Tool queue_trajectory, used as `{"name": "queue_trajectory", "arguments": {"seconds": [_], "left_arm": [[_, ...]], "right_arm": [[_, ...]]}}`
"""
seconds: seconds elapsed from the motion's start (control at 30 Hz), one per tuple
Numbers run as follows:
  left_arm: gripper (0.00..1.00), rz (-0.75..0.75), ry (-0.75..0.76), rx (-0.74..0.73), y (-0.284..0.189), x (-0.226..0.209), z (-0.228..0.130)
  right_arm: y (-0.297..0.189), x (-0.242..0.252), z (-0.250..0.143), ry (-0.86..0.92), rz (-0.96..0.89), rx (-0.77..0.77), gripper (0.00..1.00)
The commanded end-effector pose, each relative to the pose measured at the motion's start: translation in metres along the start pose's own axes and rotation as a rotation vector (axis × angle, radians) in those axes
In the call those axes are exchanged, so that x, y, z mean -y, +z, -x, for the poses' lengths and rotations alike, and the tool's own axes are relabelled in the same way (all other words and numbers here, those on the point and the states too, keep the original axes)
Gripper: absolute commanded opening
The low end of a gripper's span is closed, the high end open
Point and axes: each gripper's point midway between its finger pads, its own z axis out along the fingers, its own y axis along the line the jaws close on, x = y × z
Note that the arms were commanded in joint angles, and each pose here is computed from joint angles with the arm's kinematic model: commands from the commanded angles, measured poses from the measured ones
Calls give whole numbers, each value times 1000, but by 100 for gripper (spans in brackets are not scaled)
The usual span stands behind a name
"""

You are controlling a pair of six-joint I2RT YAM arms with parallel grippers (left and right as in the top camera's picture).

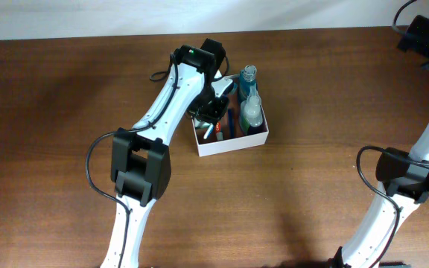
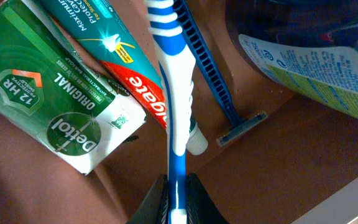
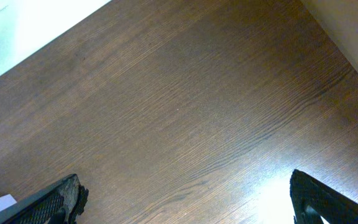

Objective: Pack container
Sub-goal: 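Lower the toothbrush into the box and open the left gripper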

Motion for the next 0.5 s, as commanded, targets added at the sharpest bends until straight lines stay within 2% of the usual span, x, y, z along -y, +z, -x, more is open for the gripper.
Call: {"name": "queue_trajectory", "arguments": {"seconds": [0.0,0.13,0.2,0.27,0.3,0.37,0.47], "left_arm": [[9,6,22,-8,6,-1,0],[11,7,23,-4,6,-1,1],[21,6,23,-4,6,-1,1],[26,6,23,-4,6,-1,1],[32,6,23,-4,6,-1,1],[50,1,23,-4,5,0,1],[57,-44,26,10,2,9,4]], "right_arm": [[9,1,-3,5,-5,-26,98],[9,1,-3,5,-5,-26,99],[9,1,-3,5,-5,-26,98],[9,1,-3,5,-5,-26,98],[9,1,-3,5,-5,-26,98],[9,1,-3,5,-5,-26,98],[9,1,-3,5,-5,-26,98]]}}
